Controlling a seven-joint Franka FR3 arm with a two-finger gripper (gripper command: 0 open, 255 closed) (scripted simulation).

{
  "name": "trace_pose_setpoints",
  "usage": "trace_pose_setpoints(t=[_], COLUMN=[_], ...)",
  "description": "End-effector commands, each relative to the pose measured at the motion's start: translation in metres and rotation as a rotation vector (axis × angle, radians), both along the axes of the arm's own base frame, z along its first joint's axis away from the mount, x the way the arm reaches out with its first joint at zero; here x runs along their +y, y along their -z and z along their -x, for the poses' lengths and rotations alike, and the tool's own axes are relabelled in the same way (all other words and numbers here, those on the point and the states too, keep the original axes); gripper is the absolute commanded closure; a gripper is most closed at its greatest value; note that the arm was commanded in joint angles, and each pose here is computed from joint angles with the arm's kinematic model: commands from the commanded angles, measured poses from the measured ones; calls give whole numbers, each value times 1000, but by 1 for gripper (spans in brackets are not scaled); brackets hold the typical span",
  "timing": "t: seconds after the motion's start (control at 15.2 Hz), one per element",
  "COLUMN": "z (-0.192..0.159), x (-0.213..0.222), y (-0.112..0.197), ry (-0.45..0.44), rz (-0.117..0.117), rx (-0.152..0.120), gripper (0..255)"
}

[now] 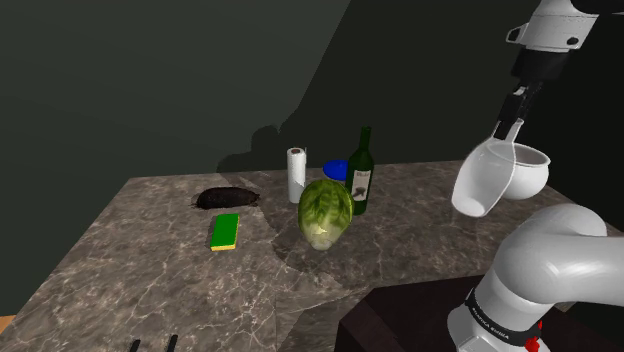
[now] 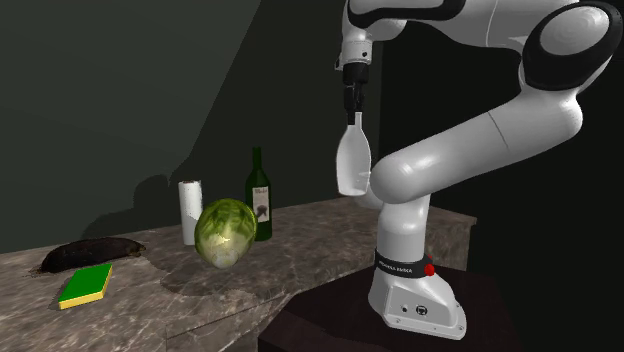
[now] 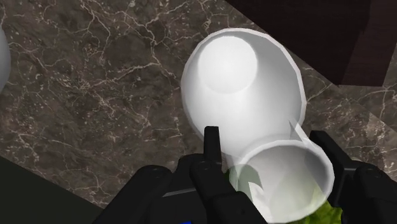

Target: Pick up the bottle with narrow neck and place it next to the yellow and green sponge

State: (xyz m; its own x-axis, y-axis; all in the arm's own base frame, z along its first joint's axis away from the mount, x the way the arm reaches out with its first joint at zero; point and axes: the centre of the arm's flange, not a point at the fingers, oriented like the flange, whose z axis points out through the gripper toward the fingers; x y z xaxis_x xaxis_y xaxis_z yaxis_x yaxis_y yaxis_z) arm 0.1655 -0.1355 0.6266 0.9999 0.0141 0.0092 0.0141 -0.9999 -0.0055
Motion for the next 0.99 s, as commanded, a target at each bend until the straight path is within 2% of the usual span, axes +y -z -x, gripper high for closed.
trace_pose_setpoints(t=[0.0, 0.92], z=[0, 0], x=[-1, -1], y=[-10, -84], ry=[0, 0], rz=[0, 0], rx=[0, 0], gripper=[255, 255])
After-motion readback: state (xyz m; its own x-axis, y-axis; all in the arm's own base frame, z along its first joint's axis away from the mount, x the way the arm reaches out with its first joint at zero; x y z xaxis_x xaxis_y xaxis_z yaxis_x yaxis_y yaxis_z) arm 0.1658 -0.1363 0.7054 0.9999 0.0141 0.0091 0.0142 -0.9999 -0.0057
